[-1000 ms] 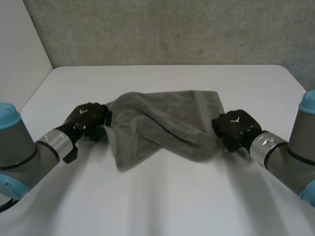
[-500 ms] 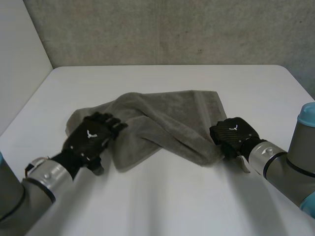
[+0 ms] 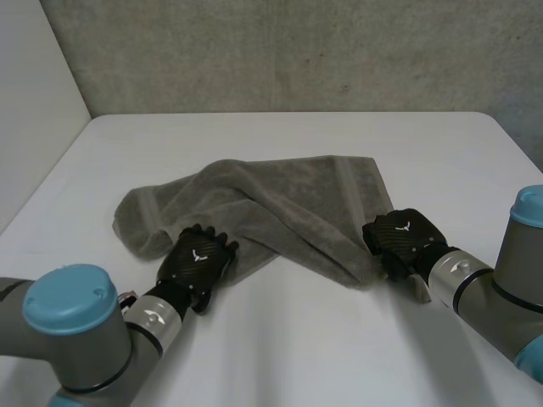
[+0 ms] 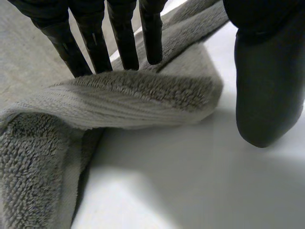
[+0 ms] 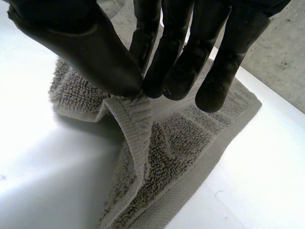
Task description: Fold the towel.
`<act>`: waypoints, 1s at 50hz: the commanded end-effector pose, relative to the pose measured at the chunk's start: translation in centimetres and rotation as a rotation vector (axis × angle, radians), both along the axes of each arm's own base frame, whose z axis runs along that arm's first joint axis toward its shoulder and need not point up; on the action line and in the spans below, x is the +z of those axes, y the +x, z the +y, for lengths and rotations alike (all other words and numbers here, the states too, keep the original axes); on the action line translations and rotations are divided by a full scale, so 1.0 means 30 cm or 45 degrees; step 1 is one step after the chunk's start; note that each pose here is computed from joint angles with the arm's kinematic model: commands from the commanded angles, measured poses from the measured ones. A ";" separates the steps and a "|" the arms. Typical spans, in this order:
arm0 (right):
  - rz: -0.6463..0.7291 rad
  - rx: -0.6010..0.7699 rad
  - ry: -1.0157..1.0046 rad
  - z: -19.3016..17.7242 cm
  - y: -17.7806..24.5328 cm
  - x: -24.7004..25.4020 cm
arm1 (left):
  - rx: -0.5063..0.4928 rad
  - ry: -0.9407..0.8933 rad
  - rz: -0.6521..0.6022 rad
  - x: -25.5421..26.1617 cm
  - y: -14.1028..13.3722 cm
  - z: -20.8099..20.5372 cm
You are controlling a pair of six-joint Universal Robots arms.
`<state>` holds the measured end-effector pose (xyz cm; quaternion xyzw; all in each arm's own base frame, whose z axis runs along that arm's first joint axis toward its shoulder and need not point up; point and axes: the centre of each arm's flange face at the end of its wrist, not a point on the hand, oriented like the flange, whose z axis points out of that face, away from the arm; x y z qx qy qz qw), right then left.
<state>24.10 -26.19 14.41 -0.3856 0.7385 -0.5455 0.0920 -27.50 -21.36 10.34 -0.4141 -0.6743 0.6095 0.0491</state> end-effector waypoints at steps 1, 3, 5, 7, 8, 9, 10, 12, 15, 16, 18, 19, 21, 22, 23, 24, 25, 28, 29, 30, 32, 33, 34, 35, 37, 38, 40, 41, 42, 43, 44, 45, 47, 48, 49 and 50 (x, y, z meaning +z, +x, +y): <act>0.001 0.001 0.001 0.000 0.000 -0.001 | 0.009 -0.023 0.013 0.002 -0.016 -0.040; 0.003 0.002 0.002 0.000 0.000 -0.003 | 0.011 -0.031 0.016 0.005 -0.019 -0.047; 0.004 0.002 0.006 0.000 0.000 -0.006 | 0.007 -0.038 0.020 0.008 -0.025 -0.052; 0.007 0.005 0.012 0.001 0.001 -0.012 | 0.001 -0.040 0.024 0.008 -0.031 -0.053; 0.007 0.005 0.012 0.001 0.001 -0.012 | -0.006 -0.045 0.027 0.010 -0.039 -0.052; 0.008 0.007 0.014 0.003 0.003 -0.014 | -0.006 -0.045 0.027 0.010 -0.039 -0.052; 0.010 0.008 0.016 0.003 0.003 -0.017 | -0.014 -0.047 0.030 0.011 -0.046 -0.051; 0.010 0.010 0.016 0.004 0.004 -0.017 | -0.019 -0.051 0.034 0.012 -0.053 -0.052; 0.016 0.011 0.024 0.004 0.004 -0.025 | -0.023 -0.055 0.036 0.008 -0.063 -0.057; 0.016 0.011 0.024 0.004 0.004 -0.025 | -0.023 -0.055 0.036 0.006 -0.065 -0.061; 0.019 0.013 0.025 0.004 0.004 -0.029 | -0.023 -0.057 0.037 0.004 -0.067 -0.066; 0.019 0.013 0.025 0.004 0.004 -0.029 | -0.021 -0.057 0.036 0.002 -0.069 -0.070; 0.023 0.010 0.024 0.003 0.003 -0.029 | -0.013 -0.062 0.039 0.002 -0.070 -0.075; 0.023 0.010 0.024 0.003 0.003 -0.029 | 0.002 -0.072 0.043 0.006 -0.070 -0.082; 0.023 0.008 0.024 0.003 0.003 -0.029 | 0.002 -0.073 0.043 0.006 -0.070 -0.083; 0.023 0.008 0.024 0.003 0.003 -0.029 | 0.027 -0.091 0.047 0.012 -0.069 -0.091; 0.024 0.007 0.022 0.002 0.003 -0.029 | 0.027 -0.091 0.047 0.012 -0.069 -0.092; 0.025 -0.001 0.019 -0.002 0.000 -0.029 | 0.087 -0.130 0.060 0.028 -0.064 -0.112; 0.024 -0.005 0.015 -0.005 -0.002 -0.030 | 0.125 -0.152 0.065 0.039 -0.058 -0.123; 0.024 -0.005 0.015 -0.005 -0.002 -0.030 | 0.157 -0.168 0.071 0.048 -0.054 -0.130; 0.021 -0.015 0.007 -0.011 -0.005 -0.029 | 0.184 -0.178 0.073 0.054 -0.048 -0.135; 0.021 -0.016 0.007 -0.011 -0.005 -0.029 | 0.184 -0.178 0.073 0.054 -0.048 -0.135; 0.022 -0.031 0.002 -0.017 -0.010 -0.028 | 0.203 -0.185 0.074 0.062 -0.044 -0.133; 0.022 -0.031 0.002 -0.017 -0.011 -0.028 | 0.217 -0.192 0.076 0.072 -0.038 -0.132; 0.026 -0.065 -0.012 -0.031 -0.021 -0.026 | 0.221 -0.200 0.078 0.083 -0.035 -0.128; 0.026 -0.066 -0.012 -0.031 -0.021 -0.026 | 0.227 -0.207 0.082 0.096 -0.030 -0.122; 0.029 -0.102 -0.027 -0.045 -0.031 -0.022 | 0.231 -0.209 0.083 0.104 -0.021 -0.117; 0.029 -0.103 -0.027 -0.045 -0.031 -0.022 | 0.229 -0.211 0.087 0.113 -0.014 -0.108; 0.030 -0.121 -0.037 -0.055 -0.039 -0.018 | 0.229 -0.211 0.087 0.113 -0.013 -0.108; 0.030 -0.121 -0.037 -0.055 -0.039 -0.018 | 0.230 -0.224 0.098 0.133 -0.008 -0.100; 0.032 -0.136 -0.046 -0.062 -0.044 -0.013 | 0.234 -0.247 0.113 0.162 0.000 -0.095; 0.031 -0.149 -0.059 -0.068 -0.051 -0.002 | 0.234 -0.247 0.113 0.162 0.000 -0.095; 0.030 -0.161 -0.069 -0.073 -0.057 0.008 | 0.243 -0.279 0.140 0.206 0.014 -0.085; 0.027 -0.173 -0.088 -0.079 -0.062 0.024 | 0.243 -0.279 0.140 0.206 0.014 -0.085; 0.027 -0.173 -0.088 -0.079 -0.062 0.025 | 0.250 -0.296 0.158 0.229 0.022 -0.082; 0.016 -0.182 -0.118 -0.081 -0.067 0.058 | 0.250 -0.296 0.158 0.229 0.022 -0.081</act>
